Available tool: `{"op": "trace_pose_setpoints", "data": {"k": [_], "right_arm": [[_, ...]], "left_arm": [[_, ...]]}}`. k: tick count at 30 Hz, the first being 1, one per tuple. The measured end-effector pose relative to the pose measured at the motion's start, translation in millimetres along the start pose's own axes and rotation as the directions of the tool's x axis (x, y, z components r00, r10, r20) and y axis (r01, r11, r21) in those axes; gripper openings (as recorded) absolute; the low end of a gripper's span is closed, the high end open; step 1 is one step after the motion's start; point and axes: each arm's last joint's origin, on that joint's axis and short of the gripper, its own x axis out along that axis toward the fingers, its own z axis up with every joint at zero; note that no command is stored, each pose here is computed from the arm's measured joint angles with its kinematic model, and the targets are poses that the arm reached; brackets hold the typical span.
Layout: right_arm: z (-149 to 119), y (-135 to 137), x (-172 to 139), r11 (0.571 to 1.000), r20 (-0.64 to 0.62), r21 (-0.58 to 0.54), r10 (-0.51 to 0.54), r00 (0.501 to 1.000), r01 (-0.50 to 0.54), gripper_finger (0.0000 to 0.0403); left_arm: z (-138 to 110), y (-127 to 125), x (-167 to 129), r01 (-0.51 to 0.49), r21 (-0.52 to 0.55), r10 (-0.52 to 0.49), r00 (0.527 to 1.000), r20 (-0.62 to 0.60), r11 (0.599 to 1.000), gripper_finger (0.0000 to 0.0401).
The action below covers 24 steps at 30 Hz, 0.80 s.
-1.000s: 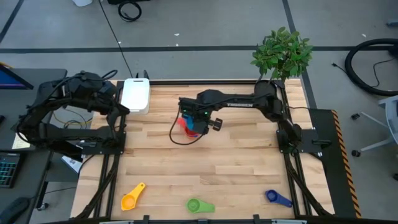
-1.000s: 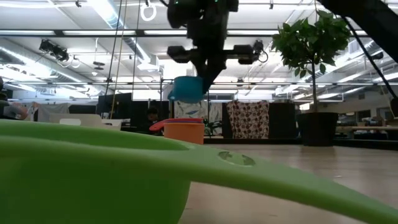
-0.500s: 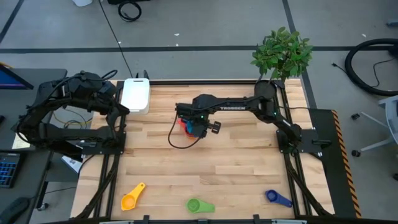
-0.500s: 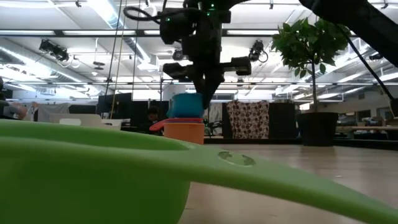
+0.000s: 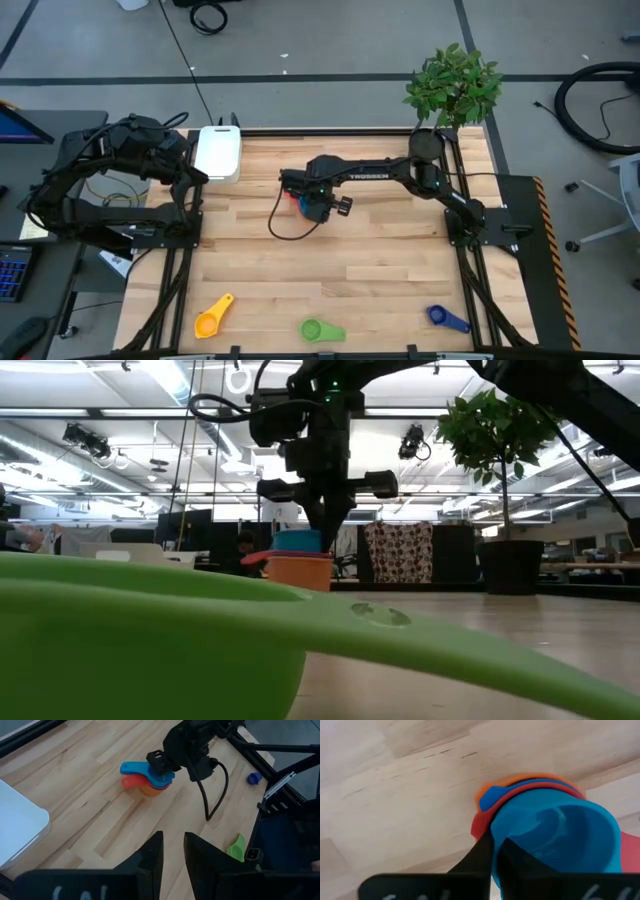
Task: Nest measuring cups in basket
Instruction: Stack the light blue measuring cup on top of the red measuring cup, then stack the yellow measuring cup on top of the light blue measuring cup
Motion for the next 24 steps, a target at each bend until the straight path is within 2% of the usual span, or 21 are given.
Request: {"op": "trace_pose_setpoints", "data": {"k": [6,18,24], "right_arm": [[-1.4,0.7,-0.2,0.997,0.005,0.079,0.011,1.000,-0.012,0.0073],[2.4,3.7,-10.6,0.997,-0.084,0.074,-0.032,0.996,0.039,0.0077],[3.7,7.8,-30.7,0.994,-0.058,0.076,-0.075,0.995,0.079,0.0078]], "left_arm": [[-0.1,0.0,0.0,0.000,0.000,0.000,1.000,-0.001,1.000,0.0082],[-0.2,0.1,0.0,0.000,0.000,0.000,1.000,-0.002,1.000,0.0082],[-0.2,0.1,0.0,0.000,0.000,0.000,1.000,-0.002,1.000,0.0082]]}}
